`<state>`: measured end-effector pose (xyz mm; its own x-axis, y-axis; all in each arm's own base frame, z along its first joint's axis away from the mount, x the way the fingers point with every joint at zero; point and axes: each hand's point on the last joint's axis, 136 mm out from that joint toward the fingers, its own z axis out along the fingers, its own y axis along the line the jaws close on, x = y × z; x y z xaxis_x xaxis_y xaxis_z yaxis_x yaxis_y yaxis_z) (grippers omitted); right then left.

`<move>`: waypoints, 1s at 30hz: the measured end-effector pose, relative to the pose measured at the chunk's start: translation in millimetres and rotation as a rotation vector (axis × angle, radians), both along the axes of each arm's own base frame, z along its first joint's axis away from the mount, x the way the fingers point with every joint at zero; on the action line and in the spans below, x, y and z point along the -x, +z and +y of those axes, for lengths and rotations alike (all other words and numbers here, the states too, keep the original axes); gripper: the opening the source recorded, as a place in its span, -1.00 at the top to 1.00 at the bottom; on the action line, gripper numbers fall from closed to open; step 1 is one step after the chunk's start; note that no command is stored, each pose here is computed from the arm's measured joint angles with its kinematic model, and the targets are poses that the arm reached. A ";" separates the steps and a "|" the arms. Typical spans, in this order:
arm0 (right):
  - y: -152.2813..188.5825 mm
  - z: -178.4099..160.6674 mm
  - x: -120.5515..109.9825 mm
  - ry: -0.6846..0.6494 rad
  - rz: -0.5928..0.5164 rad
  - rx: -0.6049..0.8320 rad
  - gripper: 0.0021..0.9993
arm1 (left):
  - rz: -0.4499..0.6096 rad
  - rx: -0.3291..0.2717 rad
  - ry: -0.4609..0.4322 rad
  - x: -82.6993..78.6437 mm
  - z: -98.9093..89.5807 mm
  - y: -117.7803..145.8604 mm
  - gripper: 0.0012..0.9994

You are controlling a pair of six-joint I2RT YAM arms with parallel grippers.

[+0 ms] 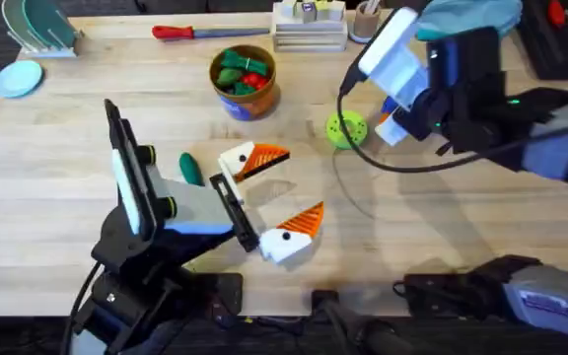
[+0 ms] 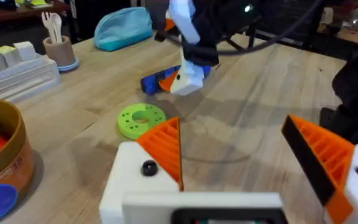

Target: Pick up the gripper from the table and insert it into the empty holder that is missing its gripper. Then pick up a screw, insert it into the mounting hole, and use the screwdriver to tighten it. Finally, clean up the table by picking up the vegetable and placing it into the bucket.

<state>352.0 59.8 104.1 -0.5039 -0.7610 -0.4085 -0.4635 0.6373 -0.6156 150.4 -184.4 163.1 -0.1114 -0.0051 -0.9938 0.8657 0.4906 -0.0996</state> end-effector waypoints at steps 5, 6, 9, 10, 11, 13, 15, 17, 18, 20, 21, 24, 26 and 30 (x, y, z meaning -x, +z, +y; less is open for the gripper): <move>30.8 -0.1 3.9 -0.074 -0.093 -0.114 -0.99 | -0.028 -0.015 0.000 -0.2 0.1 0.2 -0.99; 35.1 -0.5 4.9 -0.082 -0.104 -0.129 -0.98 | -0.036 -0.020 0.002 -0.6 0.3 0.1 -0.99; 48.8 -0.5 7.6 -0.096 -0.143 -0.166 -0.99 | -0.044 -0.037 0.047 -6.2 5.1 2.7 -0.99; 53.3 0.5 8.9 -0.095 -0.155 -0.176 -0.99 | -0.042 -0.046 0.077 -9.2 8.7 5.9 -0.99; 57.8 1.6 9.9 -0.094 -0.167 -0.185 -0.98 | -0.038 -0.053 0.105 -11.6 12.3 9.8 -0.98; 67.3 4.8 12.0 -0.086 -0.194 -0.205 -0.98 | -0.024 -0.072 0.187 -16.4 24.4 23.8 -0.99; 74.2 7.7 13.9 -0.077 -0.213 -0.217 -0.98 | -0.011 -0.089 0.262 -18.3 37.4 40.6 -0.98; 79.0 10.8 15.5 -0.068 -0.226 -0.227 -0.98 | 0.002 -0.105 0.329 -19.3 49.4 59.9 -0.98; 80.3 12.4 16.1 -0.063 -0.229 -0.230 -0.98 | 0.018 -0.119 0.355 -19.8 54.3 66.3 -0.98; 81.0 15.3 16.8 -0.054 -0.230 -0.232 -0.98 | 0.068 -0.167 0.399 -21.0 62.8 73.7 -0.98; 80.9 16.4 17.1 -0.051 -0.229 -0.232 -0.98 | 0.101 -0.196 0.418 -21.8 66.4 74.6 -0.98; 80.5 19.7 18.2 -0.041 -0.226 -0.232 -0.98 | 0.243 -0.302 0.500 -26.4 80.8 70.6 -0.98; 80.4 21.4 18.6 -0.036 -0.225 -0.233 -0.99 | 0.352 -0.358 0.560 -29.7 89.9 67.4 -0.98; 80.4 22.8 19.0 -0.032 -0.225 -0.233 -0.98 | 0.488 -0.393 0.642 -43.3 94.2 73.8 -0.99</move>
<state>333.0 82.6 184.5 -0.4032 -0.6194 -0.6736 -0.3102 0.7850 -0.5362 193.7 -90.2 236.9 -0.6148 0.1183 -0.7797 0.3179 0.9420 -0.1077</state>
